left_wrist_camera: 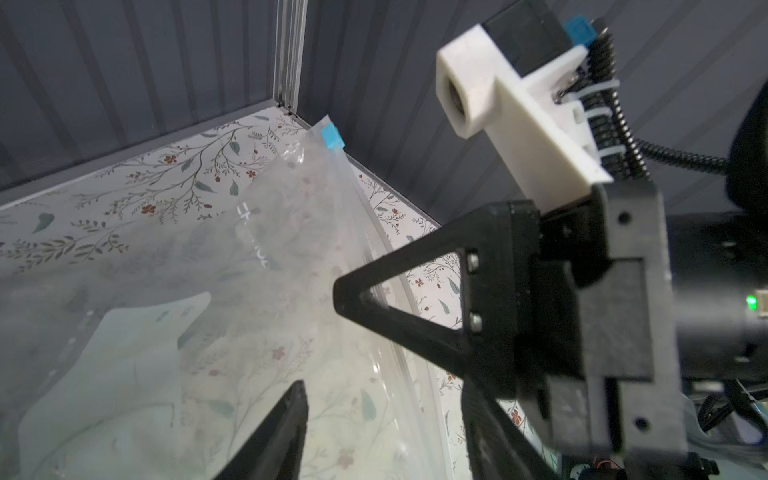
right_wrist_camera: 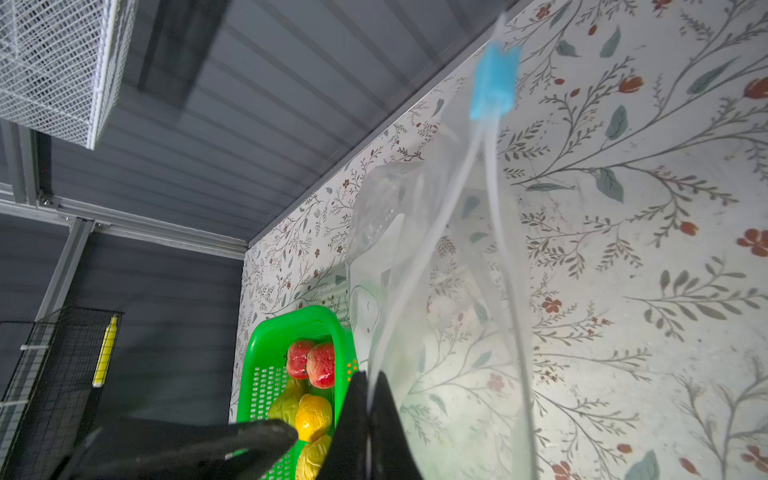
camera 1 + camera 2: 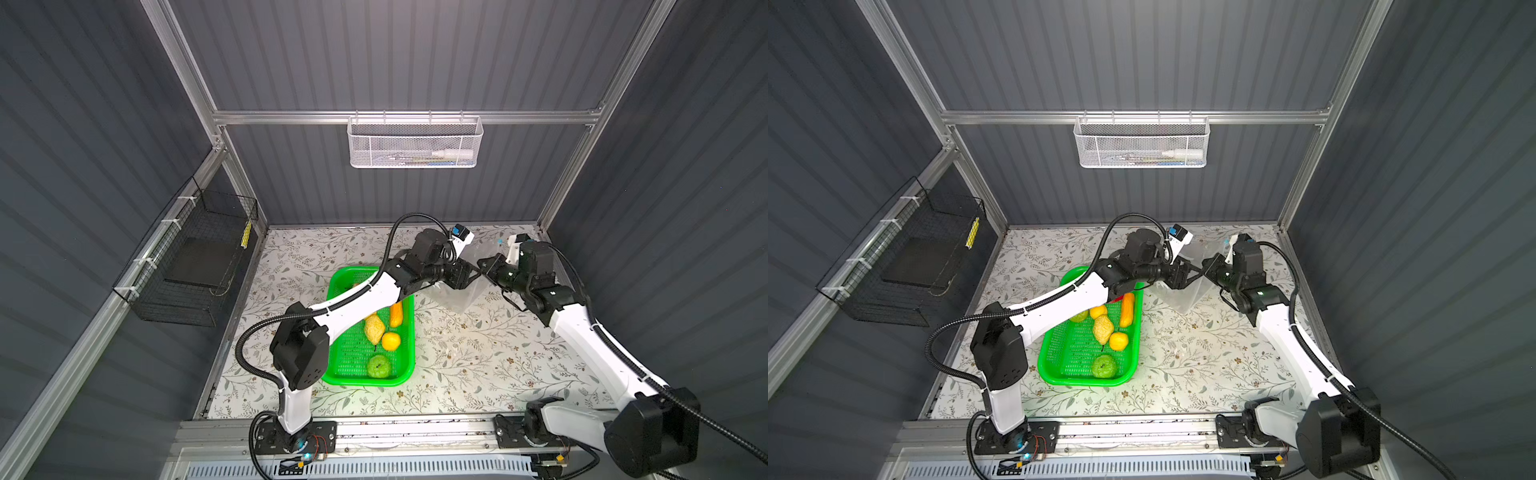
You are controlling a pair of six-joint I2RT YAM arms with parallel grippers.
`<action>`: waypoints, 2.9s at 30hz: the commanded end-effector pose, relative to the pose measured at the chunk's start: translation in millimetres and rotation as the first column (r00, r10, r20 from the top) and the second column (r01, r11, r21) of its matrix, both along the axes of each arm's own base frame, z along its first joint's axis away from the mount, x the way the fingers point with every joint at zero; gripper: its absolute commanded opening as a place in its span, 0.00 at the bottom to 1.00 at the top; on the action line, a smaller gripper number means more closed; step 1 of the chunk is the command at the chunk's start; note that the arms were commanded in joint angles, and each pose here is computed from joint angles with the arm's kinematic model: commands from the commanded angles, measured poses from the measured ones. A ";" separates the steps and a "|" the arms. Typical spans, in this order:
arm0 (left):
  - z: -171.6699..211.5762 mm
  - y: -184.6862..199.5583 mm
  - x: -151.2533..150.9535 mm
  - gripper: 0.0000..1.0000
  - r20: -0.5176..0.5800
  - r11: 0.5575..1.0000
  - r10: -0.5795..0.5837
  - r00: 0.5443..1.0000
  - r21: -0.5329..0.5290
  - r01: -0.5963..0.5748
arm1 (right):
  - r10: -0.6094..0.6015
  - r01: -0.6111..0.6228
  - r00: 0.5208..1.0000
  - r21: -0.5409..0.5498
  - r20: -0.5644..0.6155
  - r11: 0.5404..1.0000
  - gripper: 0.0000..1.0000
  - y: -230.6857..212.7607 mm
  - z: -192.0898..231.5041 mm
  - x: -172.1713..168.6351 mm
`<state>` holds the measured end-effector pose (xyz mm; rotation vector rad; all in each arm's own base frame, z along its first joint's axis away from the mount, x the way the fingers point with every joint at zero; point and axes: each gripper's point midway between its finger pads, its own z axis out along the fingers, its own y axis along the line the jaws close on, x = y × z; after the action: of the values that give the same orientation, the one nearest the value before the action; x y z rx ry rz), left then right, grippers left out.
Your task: Place the food in the zip-top bag and seal the zipper
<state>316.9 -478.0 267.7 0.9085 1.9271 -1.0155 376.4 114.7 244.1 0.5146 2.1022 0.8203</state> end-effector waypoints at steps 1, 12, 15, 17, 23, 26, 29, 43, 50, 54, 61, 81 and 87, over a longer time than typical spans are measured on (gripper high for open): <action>-25.5 1.1 -5.3 0.59 0.016 0.996 0.005 1.000 0.089 -0.006 | -0.048 0.048 0.999 0.003 0.014 0.999 0.00 -4.7 10.3 6.5; -46.2 -20.0 3.2 0.57 0.071 0.989 0.012 0.997 0.145 -0.022 | -0.055 0.055 0.998 0.031 0.007 0.998 0.00 3.8 11.8 4.6; -52.3 -26.8 2.3 0.48 0.108 0.982 0.008 0.994 0.186 -0.028 | -0.061 0.061 0.998 0.030 -0.004 0.998 0.00 4.4 8.6 4.1; -54.2 -26.6 5.1 0.38 0.130 0.977 0.027 0.991 0.206 -0.054 | -0.064 0.064 0.998 0.025 -0.005 0.998 0.00 4.0 8.1 3.7; -50.3 -21.9 14.5 0.14 0.159 0.971 0.089 0.983 0.204 -0.121 | -0.051 0.051 0.999 0.014 -0.003 0.999 0.00 5.6 9.4 3.9; -48.6 -20.9 17.4 0.00 0.145 0.970 0.116 0.983 0.195 -0.143 | -0.018 0.018 1.000 -0.015 0.010 1.000 0.22 7.8 15.9 3.8; -48.1 -16.5 23.8 0.00 0.137 0.961 0.167 0.976 0.197 -0.192 | 0.006 -0.004 1.000 -0.064 0.026 0.998 0.44 2.2 24.5 -1.3; -37.7 -14.7 25.6 0.00 0.111 0.963 0.192 0.975 0.169 -0.209 | 0.071 -0.062 0.995 -0.114 0.073 0.992 0.62 -50.5 31.0 -34.5; -28.9 -12.1 20.4 0.00 0.097 0.969 0.189 0.977 0.143 -0.202 | 0.167 -0.172 0.985 -0.119 -0.049 0.978 0.59 -39.2 -24.0 -10.9; -24.9 -11.3 17.9 0.00 0.092 0.972 0.184 0.979 0.132 -0.195 | 0.176 -0.183 0.982 -0.096 -0.074 0.978 0.49 -36.6 -38.6 3.2; 6.1 -17.7 3.3 0.00 0.076 0.991 0.118 0.990 0.062 -0.123 | 0.029 -0.057 0.994 -0.277 -0.104 0.959 0.01 -73.3 -22.0 0.5; 1.6 -42.6 0.1 0.00 -0.368 0.944 -0.072 0.927 -0.324 -0.055 | 0.026 -0.079 0.996 -0.670 -0.088 0.738 0.00 -75.5 74.5 -63.9; -41.8 -7.4 13.7 0.00 -0.379 0.955 0.147 0.914 -0.187 -0.231 | 0.157 -0.220 0.974 -0.535 -0.162 0.816 0.00 -27.8 23.1 -34.5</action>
<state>322.9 -501.7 227.1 0.5078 2.0685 -1.3963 337.8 65.2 279.6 0.0627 2.3648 0.1293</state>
